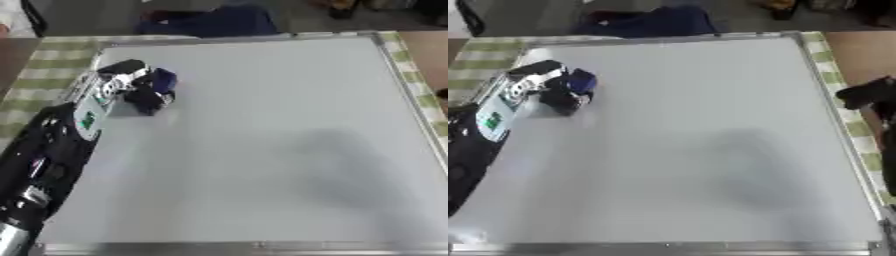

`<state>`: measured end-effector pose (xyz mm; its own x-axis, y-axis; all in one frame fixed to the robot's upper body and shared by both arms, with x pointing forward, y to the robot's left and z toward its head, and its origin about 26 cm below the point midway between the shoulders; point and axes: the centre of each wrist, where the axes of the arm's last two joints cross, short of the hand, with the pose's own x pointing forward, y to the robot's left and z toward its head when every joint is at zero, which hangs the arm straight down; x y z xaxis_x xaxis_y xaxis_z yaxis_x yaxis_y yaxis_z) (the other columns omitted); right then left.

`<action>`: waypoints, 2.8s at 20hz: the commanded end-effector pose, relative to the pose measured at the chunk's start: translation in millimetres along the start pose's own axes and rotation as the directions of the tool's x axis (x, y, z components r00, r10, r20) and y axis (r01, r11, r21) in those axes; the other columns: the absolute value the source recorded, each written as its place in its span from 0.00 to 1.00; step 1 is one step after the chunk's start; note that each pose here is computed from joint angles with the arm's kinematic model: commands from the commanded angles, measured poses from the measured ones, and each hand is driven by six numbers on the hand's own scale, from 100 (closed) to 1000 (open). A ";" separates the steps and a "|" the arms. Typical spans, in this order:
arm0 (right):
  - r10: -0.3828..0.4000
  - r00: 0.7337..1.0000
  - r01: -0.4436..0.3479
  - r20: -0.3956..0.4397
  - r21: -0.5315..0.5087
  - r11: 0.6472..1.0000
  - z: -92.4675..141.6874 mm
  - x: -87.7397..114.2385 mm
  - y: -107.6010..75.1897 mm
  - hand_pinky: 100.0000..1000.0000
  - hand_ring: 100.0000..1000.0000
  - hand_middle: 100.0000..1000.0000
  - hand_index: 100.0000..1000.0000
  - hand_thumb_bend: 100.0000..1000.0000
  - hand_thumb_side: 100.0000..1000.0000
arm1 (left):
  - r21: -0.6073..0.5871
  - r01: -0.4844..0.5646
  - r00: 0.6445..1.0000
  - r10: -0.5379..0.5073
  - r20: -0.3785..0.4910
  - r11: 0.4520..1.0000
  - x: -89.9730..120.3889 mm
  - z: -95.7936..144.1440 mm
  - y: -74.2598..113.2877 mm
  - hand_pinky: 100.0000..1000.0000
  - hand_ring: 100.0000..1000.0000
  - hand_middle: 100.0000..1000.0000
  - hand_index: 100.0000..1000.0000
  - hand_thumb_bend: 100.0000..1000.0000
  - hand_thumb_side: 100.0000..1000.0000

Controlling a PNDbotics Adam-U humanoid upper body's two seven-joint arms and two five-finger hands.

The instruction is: Wipe the whiteboard clean with a brush.

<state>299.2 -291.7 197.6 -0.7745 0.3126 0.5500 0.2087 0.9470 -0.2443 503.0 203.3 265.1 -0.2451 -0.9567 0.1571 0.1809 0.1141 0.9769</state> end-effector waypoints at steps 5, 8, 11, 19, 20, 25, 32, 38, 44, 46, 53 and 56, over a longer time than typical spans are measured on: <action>0.006 1.000 -0.006 0.029 -0.002 1.000 -4.9 6.4 -1.7 0.69 0.58 0.42 0.43 0.00 0.96 | -0.037 0.020 0.997 -0.018 0.068 0.999 17.3 -2.3 1.6 0.35 0.54 0.30 0.27 0.10 0.54; 0.006 1.000 -0.006 0.028 -0.003 1.000 -5.1 6.5 -1.7 0.69 0.58 0.42 0.43 0.00 0.96 | -0.049 0.034 0.995 -0.029 0.098 0.998 23.8 -2.1 1.9 0.35 0.53 0.30 0.27 0.09 0.55; 0.006 1.000 -0.006 0.029 -0.003 1.000 -5.3 6.6 -1.7 0.69 0.58 0.42 0.43 0.00 0.96 | -0.058 0.040 0.992 -0.033 0.120 0.998 29.4 -2.0 1.8 0.35 0.53 0.29 0.27 0.09 0.55; 0.002 1.000 -0.002 0.031 -0.003 1.000 -6.0 6.9 -1.2 0.69 0.58 0.42 0.43 0.00 0.96 | -0.061 0.047 0.992 -0.040 0.121 0.997 32.9 -2.8 0.7 0.33 0.52 0.27 0.23 0.09 0.51; 0.002 0.999 -0.002 0.032 -0.002 1.000 -6.1 6.9 -1.1 0.69 0.58 0.42 0.43 0.00 0.96 | -0.060 0.047 0.992 -0.040 0.116 0.997 32.4 -3.1 0.3 0.33 0.52 0.27 0.23 0.09 0.51; 0.000 0.999 0.000 0.036 -0.002 1.000 -6.6 7.1 -0.9 0.69 0.58 0.42 0.43 0.00 0.97 | -0.048 0.038 0.996 -0.034 0.078 0.998 26.4 -4.3 -1.0 0.32 0.51 0.27 0.18 0.09 0.51; -0.011 0.999 0.011 0.033 0.000 1.000 -6.9 7.2 -0.9 0.69 0.58 0.42 0.43 0.00 0.97 | 0.001 0.043 0.999 -0.043 -0.006 0.999 10.9 -4.5 -1.6 0.33 0.52 0.27 0.17 0.08 0.49; -0.011 0.999 0.011 0.032 0.000 1.000 -6.5 7.1 -1.3 0.69 0.58 0.42 0.43 0.00 0.97 | 0.031 0.041 0.996 -0.039 -0.076 0.999 -4.3 -3.9 -2.8 0.33 0.52 0.27 0.18 0.07 0.49; -0.007 1.000 0.007 0.029 0.000 1.000 -5.6 6.7 -1.6 0.69 0.58 0.42 0.43 0.00 0.96 | 0.043 0.024 0.991 -0.018 -0.134 0.999 -18.1 -2.3 -2.2 0.33 0.52 0.27 0.19 0.07 0.48; -0.006 1.000 0.006 0.028 -0.001 1.000 -5.3 6.6 -1.8 0.69 0.58 0.42 0.43 0.00 0.96 | 0.047 0.011 0.988 -0.003 -0.154 0.999 -23.6 -1.2 -1.3 0.33 0.52 0.27 0.19 0.07 0.48; -0.004 1.000 0.004 0.023 -0.002 1.000 -4.6 6.2 -2.1 0.69 0.58 0.41 0.43 0.00 0.96 | 0.056 -0.032 0.972 0.044 -0.229 0.998 -42.3 2.1 -0.8 0.33 0.52 0.27 0.19 0.06 0.48; -0.005 1.000 0.005 0.021 0.000 1.000 -4.3 6.2 -1.8 0.69 0.58 0.41 0.43 0.00 0.96 | 0.054 -0.043 0.969 0.055 -0.241 0.998 -46.0 3.0 0.9 0.33 0.52 0.26 0.19 0.04 0.48</action>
<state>299.5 -291.4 198.3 -0.7745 0.3039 0.5548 0.2005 0.9497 -0.2404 510.4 229.0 263.9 -0.0562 -0.9818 0.1816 0.1186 0.1741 0.9776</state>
